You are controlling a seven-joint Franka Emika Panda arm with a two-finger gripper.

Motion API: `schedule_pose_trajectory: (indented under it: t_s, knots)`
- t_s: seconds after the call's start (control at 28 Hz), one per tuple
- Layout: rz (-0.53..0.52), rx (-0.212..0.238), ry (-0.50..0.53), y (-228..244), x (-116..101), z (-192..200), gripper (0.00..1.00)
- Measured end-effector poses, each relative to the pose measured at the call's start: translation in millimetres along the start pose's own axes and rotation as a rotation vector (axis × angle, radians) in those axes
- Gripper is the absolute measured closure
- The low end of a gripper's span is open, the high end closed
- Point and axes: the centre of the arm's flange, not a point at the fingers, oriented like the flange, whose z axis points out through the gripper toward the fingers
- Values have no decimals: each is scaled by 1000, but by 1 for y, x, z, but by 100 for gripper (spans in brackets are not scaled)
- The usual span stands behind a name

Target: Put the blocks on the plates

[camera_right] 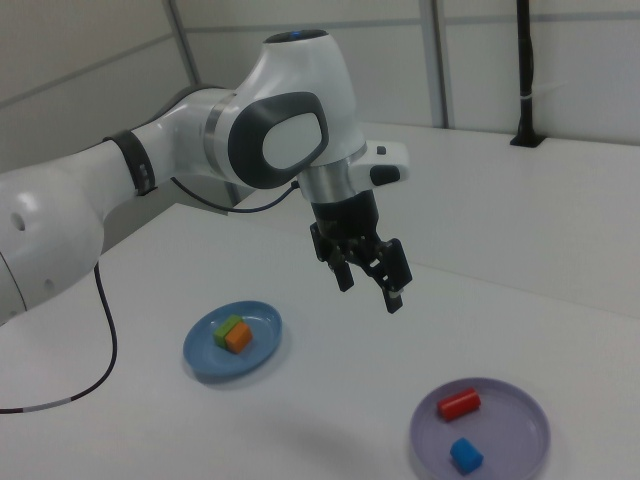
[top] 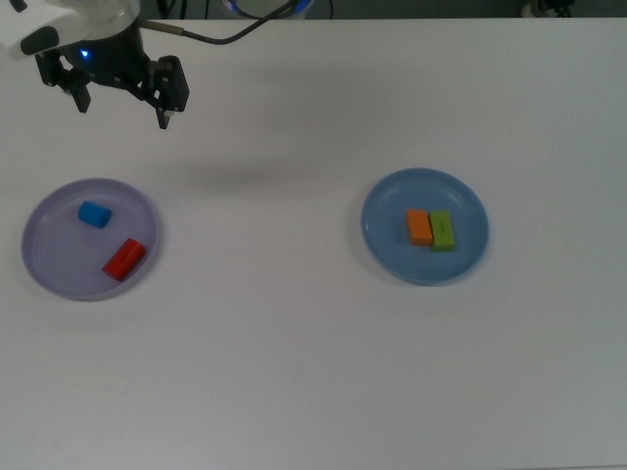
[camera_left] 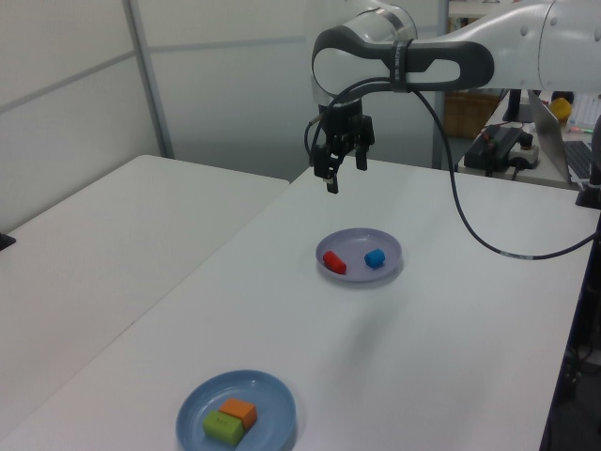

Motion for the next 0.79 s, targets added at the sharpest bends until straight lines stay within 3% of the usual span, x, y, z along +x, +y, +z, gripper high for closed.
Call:
schedule_pose_trajectory:
  t_s: [0.79]
  knots:
    - [-39,3,-42,-19,9,27,0]
